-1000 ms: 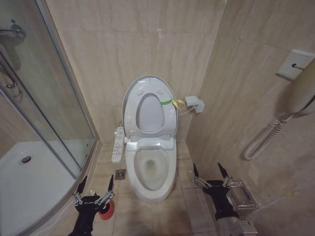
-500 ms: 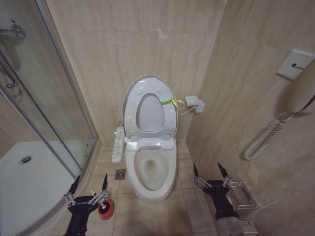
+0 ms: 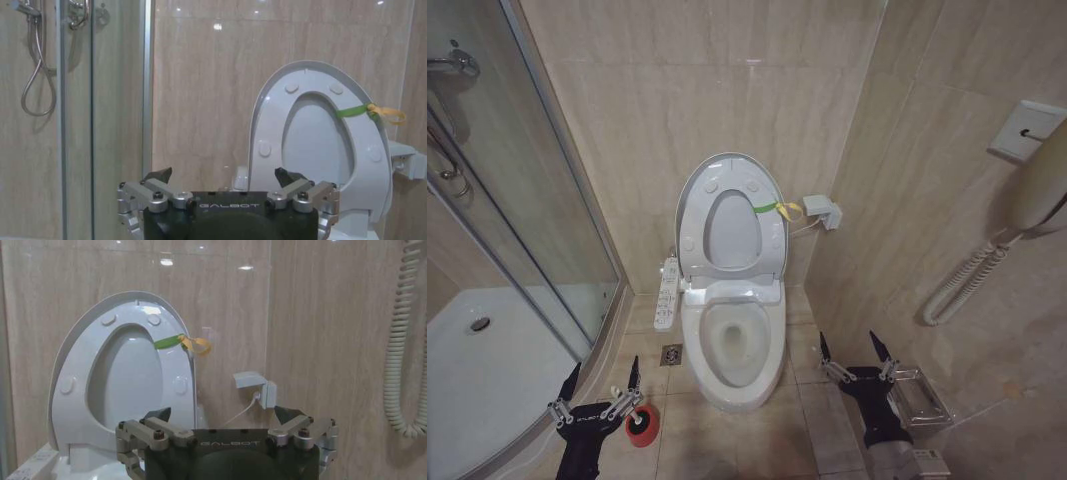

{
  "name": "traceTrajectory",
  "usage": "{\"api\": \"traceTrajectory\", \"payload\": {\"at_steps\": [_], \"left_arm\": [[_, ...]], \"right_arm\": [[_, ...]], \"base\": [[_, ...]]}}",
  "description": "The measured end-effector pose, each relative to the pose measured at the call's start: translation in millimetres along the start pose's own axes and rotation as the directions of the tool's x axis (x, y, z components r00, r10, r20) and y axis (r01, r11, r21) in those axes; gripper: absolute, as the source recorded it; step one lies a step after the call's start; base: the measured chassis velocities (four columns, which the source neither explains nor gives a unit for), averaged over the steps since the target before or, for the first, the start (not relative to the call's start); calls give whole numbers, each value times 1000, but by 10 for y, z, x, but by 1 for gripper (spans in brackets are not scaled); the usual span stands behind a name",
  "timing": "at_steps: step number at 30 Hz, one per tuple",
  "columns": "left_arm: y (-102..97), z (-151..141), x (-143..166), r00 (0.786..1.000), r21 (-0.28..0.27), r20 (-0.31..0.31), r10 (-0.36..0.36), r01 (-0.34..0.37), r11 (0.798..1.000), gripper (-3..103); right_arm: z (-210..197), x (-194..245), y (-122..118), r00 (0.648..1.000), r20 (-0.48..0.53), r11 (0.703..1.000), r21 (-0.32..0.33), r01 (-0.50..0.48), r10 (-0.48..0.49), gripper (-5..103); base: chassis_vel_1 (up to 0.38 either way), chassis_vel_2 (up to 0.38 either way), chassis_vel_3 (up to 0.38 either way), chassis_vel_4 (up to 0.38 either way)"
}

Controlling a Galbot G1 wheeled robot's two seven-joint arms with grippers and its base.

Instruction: Open the toilet lid, clean the toilet bowl with a toilet brush, close the toilet lid, and flush.

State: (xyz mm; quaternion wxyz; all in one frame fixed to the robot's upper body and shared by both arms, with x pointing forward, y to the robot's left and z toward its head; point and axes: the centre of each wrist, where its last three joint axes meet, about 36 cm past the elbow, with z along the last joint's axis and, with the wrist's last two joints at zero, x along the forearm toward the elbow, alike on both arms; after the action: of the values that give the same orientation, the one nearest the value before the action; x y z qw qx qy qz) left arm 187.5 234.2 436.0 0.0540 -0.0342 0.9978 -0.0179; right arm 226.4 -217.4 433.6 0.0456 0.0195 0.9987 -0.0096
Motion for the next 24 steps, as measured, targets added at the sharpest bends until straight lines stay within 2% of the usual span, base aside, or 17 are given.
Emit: {"api": "traceTrajectory", "payload": {"at_steps": [24], "left_arm": [[-1, 0, -2, 1000, 0, -1, 1, -1, 1000, 100]], "right_arm": [[0, 0, 0, 1000, 0, 1000, 0, 0, 0, 100]], "base": [[0, 0, 0, 0]]}}
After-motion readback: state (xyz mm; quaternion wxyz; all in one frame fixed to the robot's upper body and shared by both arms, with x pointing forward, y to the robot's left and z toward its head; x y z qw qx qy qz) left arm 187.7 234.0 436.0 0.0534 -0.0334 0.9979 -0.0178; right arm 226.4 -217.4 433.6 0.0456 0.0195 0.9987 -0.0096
